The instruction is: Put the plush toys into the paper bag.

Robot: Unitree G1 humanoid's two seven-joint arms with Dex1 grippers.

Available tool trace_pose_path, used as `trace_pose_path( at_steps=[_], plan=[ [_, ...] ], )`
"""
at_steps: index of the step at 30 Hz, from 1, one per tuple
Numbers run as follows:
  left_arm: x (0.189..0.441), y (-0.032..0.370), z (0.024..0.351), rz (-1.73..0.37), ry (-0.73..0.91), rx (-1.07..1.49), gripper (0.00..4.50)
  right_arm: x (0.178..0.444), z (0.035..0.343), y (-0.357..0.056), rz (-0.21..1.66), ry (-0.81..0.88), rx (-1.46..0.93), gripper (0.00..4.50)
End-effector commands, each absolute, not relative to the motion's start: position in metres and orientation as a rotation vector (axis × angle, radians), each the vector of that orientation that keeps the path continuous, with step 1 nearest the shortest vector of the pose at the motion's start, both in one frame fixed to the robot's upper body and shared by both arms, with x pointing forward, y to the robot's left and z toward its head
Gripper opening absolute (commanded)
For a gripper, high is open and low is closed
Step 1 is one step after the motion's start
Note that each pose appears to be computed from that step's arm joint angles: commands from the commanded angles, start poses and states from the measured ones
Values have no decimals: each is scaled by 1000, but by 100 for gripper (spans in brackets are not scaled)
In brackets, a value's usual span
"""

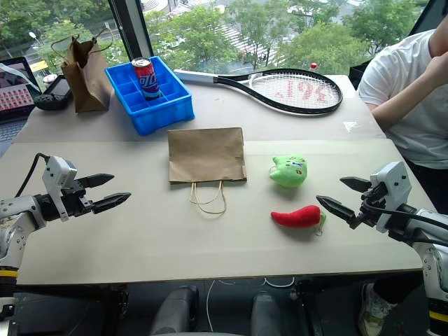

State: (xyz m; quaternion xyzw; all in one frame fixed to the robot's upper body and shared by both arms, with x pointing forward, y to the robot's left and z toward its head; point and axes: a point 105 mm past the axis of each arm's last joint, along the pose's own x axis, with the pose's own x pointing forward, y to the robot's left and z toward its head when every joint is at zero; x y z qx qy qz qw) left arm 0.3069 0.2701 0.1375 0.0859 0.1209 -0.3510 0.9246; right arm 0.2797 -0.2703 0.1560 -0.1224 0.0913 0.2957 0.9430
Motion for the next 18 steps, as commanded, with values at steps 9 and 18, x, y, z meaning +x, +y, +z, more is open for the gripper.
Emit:
trace_pose_path(
  at_steps=[9, 18],
  plan=[
    [300, 201, 215, -1299, 192, 310, 450, 252, 220, -192, 1018, 273, -365, 445],
    [328, 148, 192, -1494, 171, 534, 450, 245, 224, -142, 1122, 256, -438, 445]
  ],
)
